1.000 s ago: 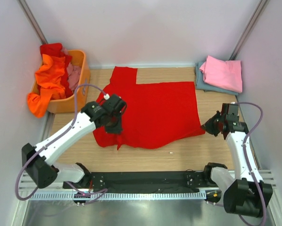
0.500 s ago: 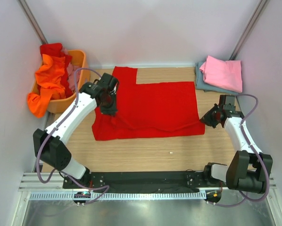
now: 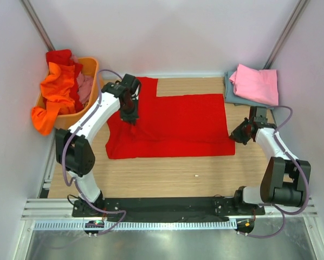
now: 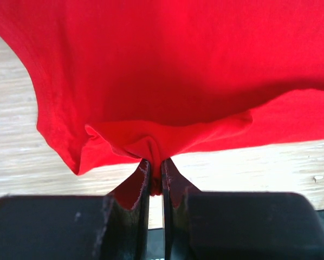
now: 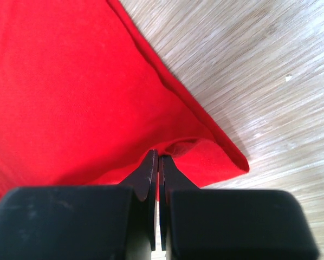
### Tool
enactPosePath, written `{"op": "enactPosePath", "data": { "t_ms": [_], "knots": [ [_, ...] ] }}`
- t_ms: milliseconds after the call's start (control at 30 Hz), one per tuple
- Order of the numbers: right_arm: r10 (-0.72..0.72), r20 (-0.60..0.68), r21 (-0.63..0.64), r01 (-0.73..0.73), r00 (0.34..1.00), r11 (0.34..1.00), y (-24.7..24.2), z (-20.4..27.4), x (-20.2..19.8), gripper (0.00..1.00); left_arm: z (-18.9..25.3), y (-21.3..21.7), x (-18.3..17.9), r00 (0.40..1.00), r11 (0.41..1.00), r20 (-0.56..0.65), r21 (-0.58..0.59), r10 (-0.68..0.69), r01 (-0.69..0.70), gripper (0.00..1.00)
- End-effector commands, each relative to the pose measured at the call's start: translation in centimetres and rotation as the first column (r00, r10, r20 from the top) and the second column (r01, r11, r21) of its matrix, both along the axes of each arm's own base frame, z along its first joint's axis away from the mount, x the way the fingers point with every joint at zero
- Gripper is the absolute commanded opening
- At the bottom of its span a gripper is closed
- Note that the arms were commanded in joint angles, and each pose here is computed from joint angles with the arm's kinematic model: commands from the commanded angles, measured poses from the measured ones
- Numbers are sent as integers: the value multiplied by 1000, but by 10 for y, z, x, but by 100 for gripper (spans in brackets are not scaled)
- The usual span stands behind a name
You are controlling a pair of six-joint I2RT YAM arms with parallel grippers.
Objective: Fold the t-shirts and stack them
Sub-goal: Fold the tshirt
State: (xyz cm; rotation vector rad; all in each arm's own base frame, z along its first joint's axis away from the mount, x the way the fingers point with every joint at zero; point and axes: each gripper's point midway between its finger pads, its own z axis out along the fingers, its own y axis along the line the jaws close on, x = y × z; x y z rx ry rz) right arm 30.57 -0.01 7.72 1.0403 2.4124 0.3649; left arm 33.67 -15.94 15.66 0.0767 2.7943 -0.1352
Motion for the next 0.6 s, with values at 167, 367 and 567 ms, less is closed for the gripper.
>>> {"op": "enactPosePath", "data": {
  "t_ms": [167,367,567],
  "knots": [
    [-21,41,-31,22,999,999,-11,-2,27,1,1,7,28,1000,999,17,42,-11,10,0],
    [-22,5,-28,22,1000,999,-13,-22,36,1,-28,13,45,1000,993,-25,115,3,-1,7],
    [-7,-21,-52,6,1000,999,-20,-22,55,57,-29,26,72,998,979,29,195,62,-67,54]
  ]
}}
